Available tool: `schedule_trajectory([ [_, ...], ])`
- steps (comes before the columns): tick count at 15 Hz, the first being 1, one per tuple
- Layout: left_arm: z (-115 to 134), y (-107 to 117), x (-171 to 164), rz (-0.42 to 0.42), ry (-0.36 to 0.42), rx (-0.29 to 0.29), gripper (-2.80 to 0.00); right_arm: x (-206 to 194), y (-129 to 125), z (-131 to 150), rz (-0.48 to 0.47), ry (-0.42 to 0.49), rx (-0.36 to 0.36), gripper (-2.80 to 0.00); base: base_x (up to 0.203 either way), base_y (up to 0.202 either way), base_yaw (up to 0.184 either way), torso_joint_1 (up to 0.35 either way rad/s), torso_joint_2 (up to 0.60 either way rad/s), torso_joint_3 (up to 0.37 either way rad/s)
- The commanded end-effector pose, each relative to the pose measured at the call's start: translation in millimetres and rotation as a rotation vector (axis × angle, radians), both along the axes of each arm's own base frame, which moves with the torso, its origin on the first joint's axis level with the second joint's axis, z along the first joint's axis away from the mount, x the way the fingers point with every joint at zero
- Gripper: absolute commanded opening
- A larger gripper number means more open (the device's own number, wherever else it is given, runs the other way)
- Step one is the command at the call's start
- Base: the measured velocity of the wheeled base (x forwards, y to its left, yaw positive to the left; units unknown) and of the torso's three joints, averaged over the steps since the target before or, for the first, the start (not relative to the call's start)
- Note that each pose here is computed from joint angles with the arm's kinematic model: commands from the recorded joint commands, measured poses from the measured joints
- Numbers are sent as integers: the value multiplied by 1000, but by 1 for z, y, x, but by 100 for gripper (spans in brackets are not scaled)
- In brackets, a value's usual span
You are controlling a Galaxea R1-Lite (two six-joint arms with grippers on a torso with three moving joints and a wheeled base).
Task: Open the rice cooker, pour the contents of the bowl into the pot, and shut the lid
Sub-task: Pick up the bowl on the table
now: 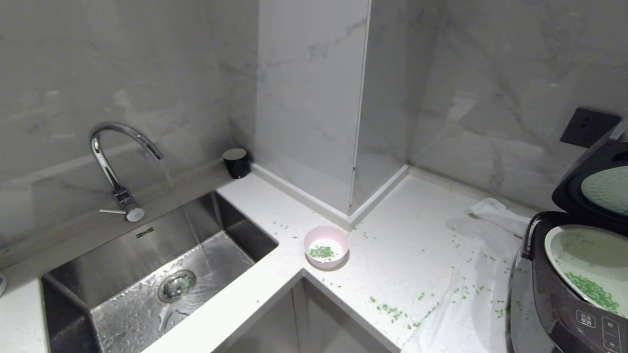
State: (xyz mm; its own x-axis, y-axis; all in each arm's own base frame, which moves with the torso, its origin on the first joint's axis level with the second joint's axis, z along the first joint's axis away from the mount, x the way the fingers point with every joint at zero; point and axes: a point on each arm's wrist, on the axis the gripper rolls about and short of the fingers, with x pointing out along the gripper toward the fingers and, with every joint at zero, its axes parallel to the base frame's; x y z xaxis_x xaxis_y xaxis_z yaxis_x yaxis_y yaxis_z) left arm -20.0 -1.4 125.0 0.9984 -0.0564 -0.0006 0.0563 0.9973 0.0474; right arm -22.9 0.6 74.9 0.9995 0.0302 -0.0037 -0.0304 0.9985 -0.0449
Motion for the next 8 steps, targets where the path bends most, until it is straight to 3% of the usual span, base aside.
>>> schedule_trajectory([
  [1, 26, 0, 32, -10, 90, -3, -280, 0, 0, 0, 0, 1, -1, -280, 0, 0, 0, 0, 0, 0],
  [5, 53, -5, 104, -69, 210, -60, -280, 0, 0, 0, -1, 1, -1, -280, 0, 0, 0, 0, 0, 0],
  [8, 69, -34, 161, -216, 304, -137, -280, 0, 0, 0, 0, 1, -1, -280, 0, 0, 0, 0, 0, 0],
])
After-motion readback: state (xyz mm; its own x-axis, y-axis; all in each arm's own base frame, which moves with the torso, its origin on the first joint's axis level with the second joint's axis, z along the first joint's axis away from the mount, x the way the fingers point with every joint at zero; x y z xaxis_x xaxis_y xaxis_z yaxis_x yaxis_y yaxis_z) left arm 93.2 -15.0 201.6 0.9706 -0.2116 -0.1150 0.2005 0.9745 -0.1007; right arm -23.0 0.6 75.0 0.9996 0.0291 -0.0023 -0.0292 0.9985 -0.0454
